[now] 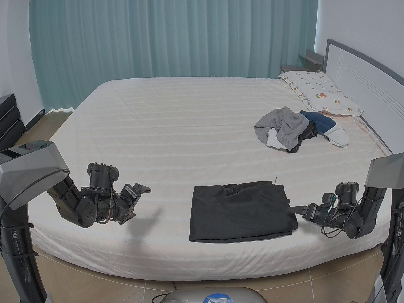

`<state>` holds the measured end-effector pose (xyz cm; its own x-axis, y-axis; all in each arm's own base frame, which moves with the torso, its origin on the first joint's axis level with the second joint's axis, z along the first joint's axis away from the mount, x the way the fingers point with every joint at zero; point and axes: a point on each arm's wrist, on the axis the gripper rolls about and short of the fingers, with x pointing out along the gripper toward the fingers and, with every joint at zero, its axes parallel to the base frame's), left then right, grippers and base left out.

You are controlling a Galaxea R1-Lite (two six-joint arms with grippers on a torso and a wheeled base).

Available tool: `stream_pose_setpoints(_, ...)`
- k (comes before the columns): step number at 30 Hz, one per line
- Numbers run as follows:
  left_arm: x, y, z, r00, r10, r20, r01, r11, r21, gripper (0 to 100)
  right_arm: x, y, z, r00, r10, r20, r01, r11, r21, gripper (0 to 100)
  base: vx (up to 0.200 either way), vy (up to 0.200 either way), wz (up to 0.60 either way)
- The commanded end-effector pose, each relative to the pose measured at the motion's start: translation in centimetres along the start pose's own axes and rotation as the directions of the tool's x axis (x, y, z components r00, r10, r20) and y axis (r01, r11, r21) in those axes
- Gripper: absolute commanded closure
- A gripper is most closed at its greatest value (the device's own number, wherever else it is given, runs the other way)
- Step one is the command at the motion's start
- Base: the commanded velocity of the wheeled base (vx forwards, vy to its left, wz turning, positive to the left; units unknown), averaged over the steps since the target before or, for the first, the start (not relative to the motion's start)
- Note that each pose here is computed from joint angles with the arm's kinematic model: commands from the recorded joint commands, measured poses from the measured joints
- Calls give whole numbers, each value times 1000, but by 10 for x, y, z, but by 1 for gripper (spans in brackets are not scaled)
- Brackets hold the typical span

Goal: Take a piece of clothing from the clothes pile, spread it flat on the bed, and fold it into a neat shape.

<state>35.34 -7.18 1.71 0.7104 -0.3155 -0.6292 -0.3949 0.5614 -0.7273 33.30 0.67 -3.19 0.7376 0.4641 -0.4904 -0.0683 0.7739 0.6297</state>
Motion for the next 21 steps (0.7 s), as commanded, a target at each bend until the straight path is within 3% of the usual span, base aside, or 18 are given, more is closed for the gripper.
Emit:
stream_pose_setpoints(1, 1, 1, 0, 1000, 3, 0, -3, 1000, 1, 0, 18, 2, 9, 999, 18, 38, -19, 999, 51, 0, 200, 0, 0)
stream_pose_setpoints(8, 1, 1, -1, 1000, 5, -1, -5, 1000, 3, 0, 39, 9, 9, 998, 16, 61, -24, 992, 128, 0, 200, 0, 0)
stream_pose_setpoints(21, 1, 1, -1, 1000, 5, -1, -5, 1000, 3, 0, 61, 9, 22, 992, 14, 127, -33, 989, 145, 0, 0, 0, 0)
